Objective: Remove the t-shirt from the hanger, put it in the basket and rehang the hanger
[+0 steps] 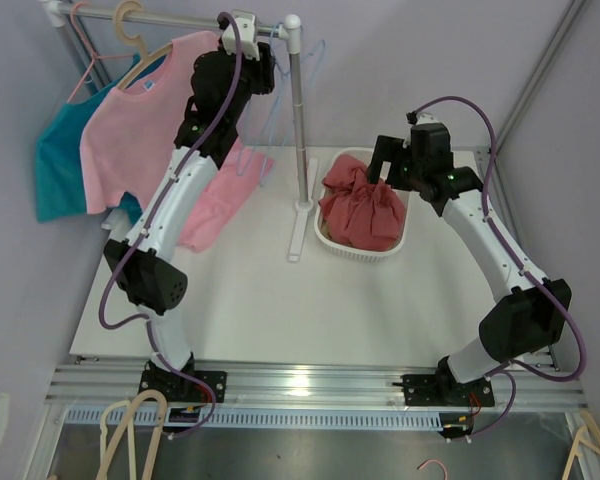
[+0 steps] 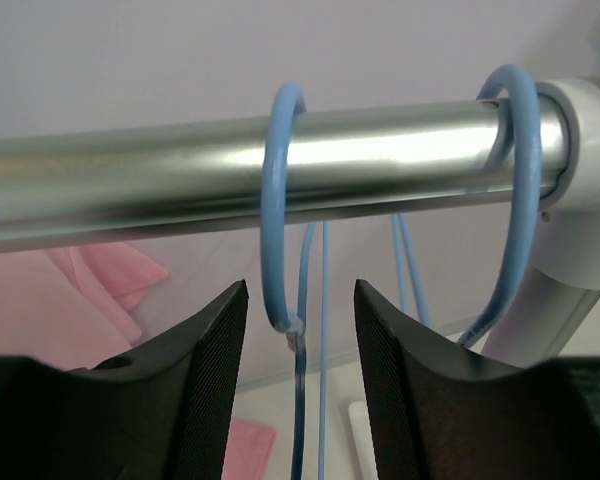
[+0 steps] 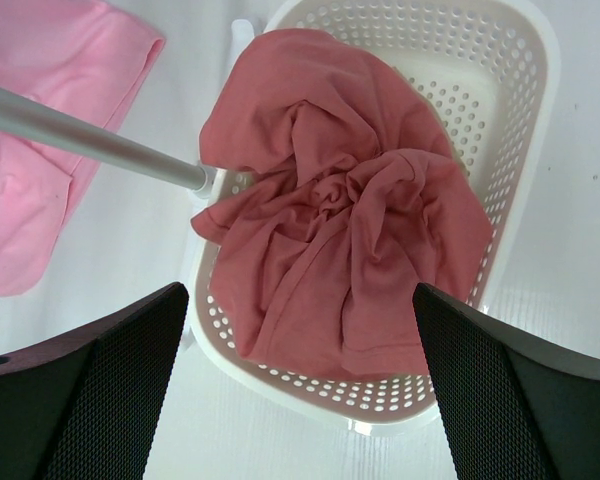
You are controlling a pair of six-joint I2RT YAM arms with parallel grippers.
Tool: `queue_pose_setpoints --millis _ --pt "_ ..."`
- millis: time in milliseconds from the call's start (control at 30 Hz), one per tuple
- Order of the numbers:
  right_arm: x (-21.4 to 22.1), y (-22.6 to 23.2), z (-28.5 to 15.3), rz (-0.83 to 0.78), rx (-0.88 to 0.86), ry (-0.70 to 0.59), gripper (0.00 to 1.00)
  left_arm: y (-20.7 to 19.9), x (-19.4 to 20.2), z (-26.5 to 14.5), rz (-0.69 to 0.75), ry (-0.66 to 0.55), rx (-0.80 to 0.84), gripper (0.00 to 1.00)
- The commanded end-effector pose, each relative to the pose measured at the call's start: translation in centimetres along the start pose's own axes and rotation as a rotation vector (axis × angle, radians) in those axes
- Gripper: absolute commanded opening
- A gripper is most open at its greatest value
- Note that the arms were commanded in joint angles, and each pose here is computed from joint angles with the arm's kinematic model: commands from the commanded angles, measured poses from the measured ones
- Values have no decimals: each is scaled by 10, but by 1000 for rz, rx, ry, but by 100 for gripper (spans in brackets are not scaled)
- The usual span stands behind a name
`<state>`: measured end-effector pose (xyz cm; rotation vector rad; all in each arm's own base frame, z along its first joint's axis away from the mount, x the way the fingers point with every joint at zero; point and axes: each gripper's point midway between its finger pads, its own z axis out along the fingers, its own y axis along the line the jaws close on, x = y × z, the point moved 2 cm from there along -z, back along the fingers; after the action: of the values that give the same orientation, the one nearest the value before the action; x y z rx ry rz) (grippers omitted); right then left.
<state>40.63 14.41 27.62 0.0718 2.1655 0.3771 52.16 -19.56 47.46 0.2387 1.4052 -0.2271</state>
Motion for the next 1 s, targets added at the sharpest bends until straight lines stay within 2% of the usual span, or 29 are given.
queue_pose_setpoints --millis 0,367,400,567,700,833,967 --pt "-13 6 -13 0 -30 -57 100 -2 -45 -21 -11 -84 15 52" --pt "-1 14 -5 22 -90 -23 99 -1 -87 -81 -4 -102 52 56" --pt "0 14 -4 24 -90 -18 99 -2 -76 -82 -3 -82 59 56" --pt "8 16 1 24 -102 10 100 4 -74 -105 10 -73 39 55" --pt "10 20 -5 20 -124 6 99 28 -79 -119 22 -74 27 53" --pt "11 24 -5 9 -148 16 100 55 -72 -121 8 -45 27 56" --pt "11 25 -6 -9 -157 22 100 105 -78 -132 -6 -77 -106 61"
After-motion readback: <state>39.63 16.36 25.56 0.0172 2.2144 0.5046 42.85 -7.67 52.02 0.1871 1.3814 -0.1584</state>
